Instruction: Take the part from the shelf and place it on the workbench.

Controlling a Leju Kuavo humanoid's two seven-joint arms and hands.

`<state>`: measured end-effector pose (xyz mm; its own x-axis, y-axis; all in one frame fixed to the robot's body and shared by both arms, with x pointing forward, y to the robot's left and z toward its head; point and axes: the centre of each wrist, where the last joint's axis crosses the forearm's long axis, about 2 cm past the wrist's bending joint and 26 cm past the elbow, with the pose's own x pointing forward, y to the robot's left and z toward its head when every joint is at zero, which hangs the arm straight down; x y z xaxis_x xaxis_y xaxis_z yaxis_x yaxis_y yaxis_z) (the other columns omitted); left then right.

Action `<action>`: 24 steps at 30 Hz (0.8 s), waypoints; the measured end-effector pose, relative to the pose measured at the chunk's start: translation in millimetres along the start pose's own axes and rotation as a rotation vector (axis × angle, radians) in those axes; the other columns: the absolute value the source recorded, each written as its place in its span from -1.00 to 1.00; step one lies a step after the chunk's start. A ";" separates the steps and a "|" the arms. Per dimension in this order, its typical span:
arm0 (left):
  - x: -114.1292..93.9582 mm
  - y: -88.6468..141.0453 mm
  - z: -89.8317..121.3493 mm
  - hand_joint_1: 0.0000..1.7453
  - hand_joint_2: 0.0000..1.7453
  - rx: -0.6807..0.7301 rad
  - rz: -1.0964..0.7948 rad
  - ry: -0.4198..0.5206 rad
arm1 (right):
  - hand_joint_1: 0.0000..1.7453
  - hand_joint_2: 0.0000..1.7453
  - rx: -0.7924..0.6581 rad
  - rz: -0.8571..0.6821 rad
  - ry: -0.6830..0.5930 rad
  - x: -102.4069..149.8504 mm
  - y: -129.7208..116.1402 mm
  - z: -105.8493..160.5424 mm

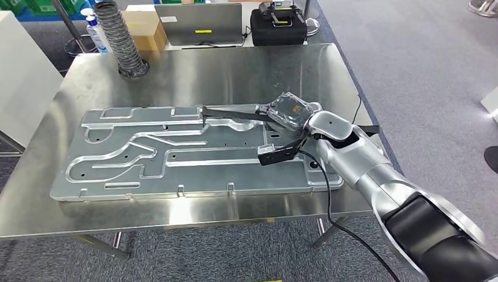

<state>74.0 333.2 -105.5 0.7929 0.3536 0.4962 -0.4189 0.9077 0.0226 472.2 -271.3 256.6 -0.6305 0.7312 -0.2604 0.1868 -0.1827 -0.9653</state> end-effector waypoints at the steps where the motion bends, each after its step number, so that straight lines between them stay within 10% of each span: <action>1: -0.4 0.0 0.2 -1.00 -1.00 0.000 0.000 0.000 | 1.00 1.00 0.008 0.001 -0.002 0.5 1.9 0.3; 24: 2.1 -4.5 -0.6 -1.00 -1.00 -0.009 0.003 -0.008 | 1.00 1.00 0.075 0.020 0.004 -4.9 15.6 8.4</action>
<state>77.8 330.0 -105.1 0.7882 0.3544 0.5032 -0.4171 0.9088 0.0134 471.9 -283.2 242.6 -0.6241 0.7295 -0.2797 0.1419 -0.2462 -0.9588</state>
